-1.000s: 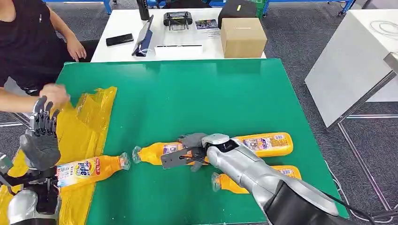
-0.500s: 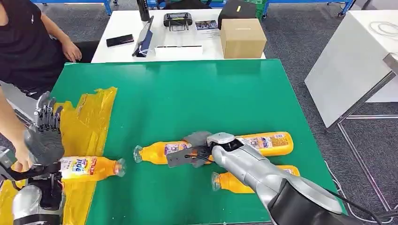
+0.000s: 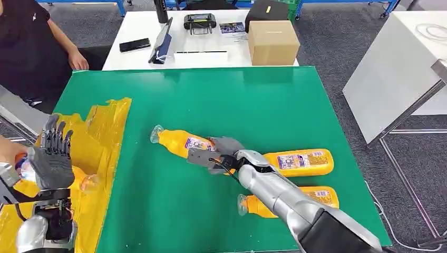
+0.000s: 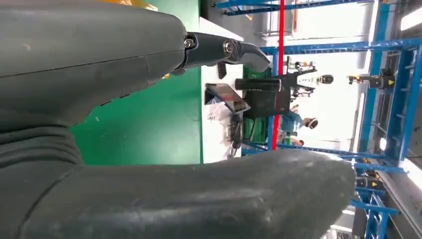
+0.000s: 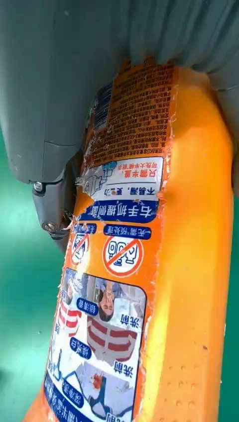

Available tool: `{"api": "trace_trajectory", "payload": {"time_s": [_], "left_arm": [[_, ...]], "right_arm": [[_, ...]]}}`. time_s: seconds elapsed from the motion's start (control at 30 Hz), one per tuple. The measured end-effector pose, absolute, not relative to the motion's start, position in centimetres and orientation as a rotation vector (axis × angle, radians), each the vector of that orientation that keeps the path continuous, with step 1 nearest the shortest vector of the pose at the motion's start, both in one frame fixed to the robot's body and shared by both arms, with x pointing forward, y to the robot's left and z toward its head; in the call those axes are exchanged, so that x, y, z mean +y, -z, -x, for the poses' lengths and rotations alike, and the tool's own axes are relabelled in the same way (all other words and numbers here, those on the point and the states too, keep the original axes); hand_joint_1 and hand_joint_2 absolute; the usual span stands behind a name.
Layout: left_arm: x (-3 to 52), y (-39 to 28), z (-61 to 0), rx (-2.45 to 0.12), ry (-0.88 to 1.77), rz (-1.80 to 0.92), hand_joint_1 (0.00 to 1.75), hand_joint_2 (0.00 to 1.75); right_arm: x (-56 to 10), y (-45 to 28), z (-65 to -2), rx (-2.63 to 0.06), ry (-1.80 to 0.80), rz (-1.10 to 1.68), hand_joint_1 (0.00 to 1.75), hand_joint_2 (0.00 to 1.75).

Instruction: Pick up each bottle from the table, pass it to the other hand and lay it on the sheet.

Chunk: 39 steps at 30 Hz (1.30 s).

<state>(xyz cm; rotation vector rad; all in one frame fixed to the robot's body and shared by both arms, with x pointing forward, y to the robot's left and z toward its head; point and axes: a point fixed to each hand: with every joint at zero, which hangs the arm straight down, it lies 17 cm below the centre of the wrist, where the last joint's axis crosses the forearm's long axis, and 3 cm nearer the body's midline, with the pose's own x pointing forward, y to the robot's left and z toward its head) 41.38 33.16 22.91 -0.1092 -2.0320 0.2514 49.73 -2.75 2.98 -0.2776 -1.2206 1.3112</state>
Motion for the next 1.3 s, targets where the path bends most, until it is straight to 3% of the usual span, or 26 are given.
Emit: {"api": "trace_trajectory", "payload": {"time_s": [0.03,0.53,1.3], "left_arm": [[33.2,-22.8,-41.3,-2.027,-0.254,0.112,0.0,1.75],[31.7,-18.8,-38.9,-1.904,-0.331,0.238,0.0,1.75],[22.1,-20.1,-37.5,-1.857,-0.228,0.563,0.0,1.75]], "right_arm": [[-2.6,-3.2,-49.8,-1.236,-1.293,0.269,1.75,1.75],[1.9,-20.0,-49.3,-1.753,-0.819,-0.002,1.75,1.75],[12.0,-17.6,-40.9,-1.73,-1.04,-0.22,1.75,1.75]]}}
